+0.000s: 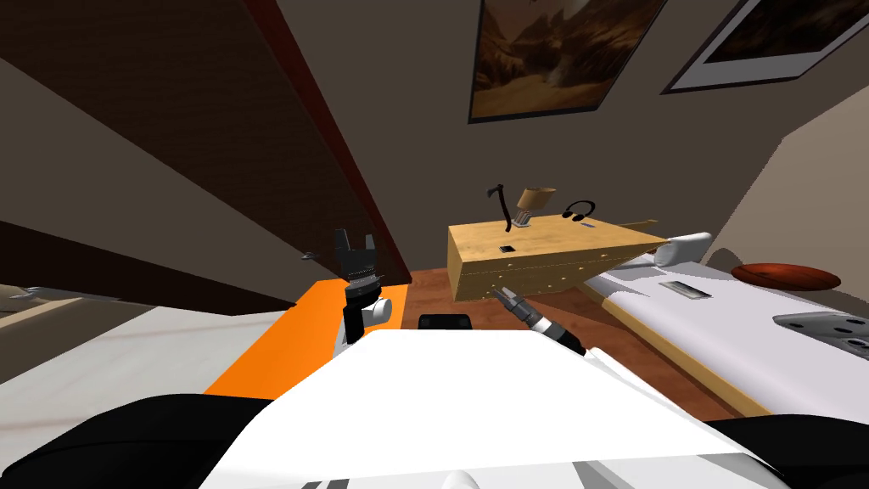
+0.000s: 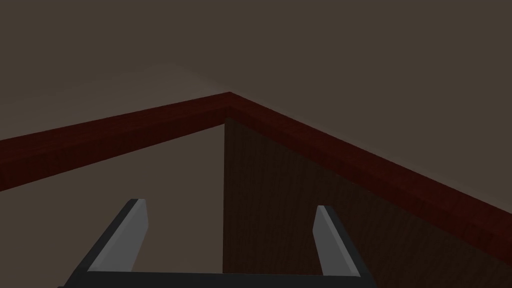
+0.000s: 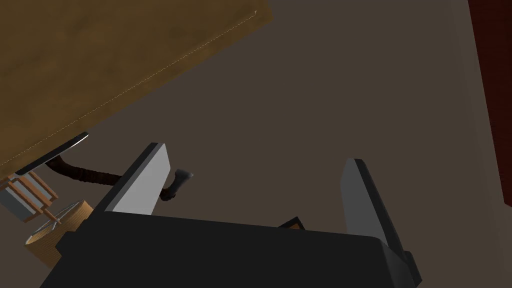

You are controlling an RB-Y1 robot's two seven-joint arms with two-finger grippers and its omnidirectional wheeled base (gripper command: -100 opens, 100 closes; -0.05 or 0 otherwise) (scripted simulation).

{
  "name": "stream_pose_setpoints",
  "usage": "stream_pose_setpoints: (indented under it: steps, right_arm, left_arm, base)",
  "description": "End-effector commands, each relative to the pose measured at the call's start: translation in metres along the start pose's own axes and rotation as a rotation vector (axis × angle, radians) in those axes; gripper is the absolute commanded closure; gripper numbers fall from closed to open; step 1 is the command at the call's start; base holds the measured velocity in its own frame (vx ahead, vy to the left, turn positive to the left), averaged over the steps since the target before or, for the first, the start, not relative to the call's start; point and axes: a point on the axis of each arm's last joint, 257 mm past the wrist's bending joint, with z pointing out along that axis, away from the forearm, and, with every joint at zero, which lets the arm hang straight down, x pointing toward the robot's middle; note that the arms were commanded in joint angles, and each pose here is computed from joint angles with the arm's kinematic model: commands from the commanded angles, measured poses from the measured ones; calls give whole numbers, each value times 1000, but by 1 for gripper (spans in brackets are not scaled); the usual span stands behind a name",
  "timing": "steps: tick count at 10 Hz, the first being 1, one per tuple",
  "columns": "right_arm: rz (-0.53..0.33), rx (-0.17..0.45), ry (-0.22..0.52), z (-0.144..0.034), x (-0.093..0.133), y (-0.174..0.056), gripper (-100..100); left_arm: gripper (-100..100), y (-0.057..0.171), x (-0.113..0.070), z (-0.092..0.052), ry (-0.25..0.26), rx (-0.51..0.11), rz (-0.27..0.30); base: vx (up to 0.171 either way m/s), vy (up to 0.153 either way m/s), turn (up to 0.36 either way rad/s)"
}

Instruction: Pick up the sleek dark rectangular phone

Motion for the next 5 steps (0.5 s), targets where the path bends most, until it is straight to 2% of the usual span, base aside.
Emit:
stream_pose_setpoints:
  steps: [1, 2, 3, 4, 5]
  right_arm:
    - [-37, 26, 82, -18, 20, -16, -100]
    - [-52, 21, 98, -19, 19, -18, -100]
    - [-82, 35, 161, -33, 35, -28, -100]
    - [-102, 37, 189, -38, 35, -35, -100]
    - [-131, 51, 249, -54, 49, -46, -100]
  left_arm:
    - [0, 0, 0, 0, 0, 0, 0]
    - [0, 0, 0, 0, 0, 0, 0]
    - [0, 0, 0, 0, 0, 0, 0]
    - [0, 0, 0, 0, 0, 0, 0]
    - [0, 0, 0, 0, 0, 0, 0]
  base:
    - [5, 32, 80]
    - [5, 29, 46]
    - [10, 38, 103]
    - [10, 30, 42]
    - [12, 33, 91]
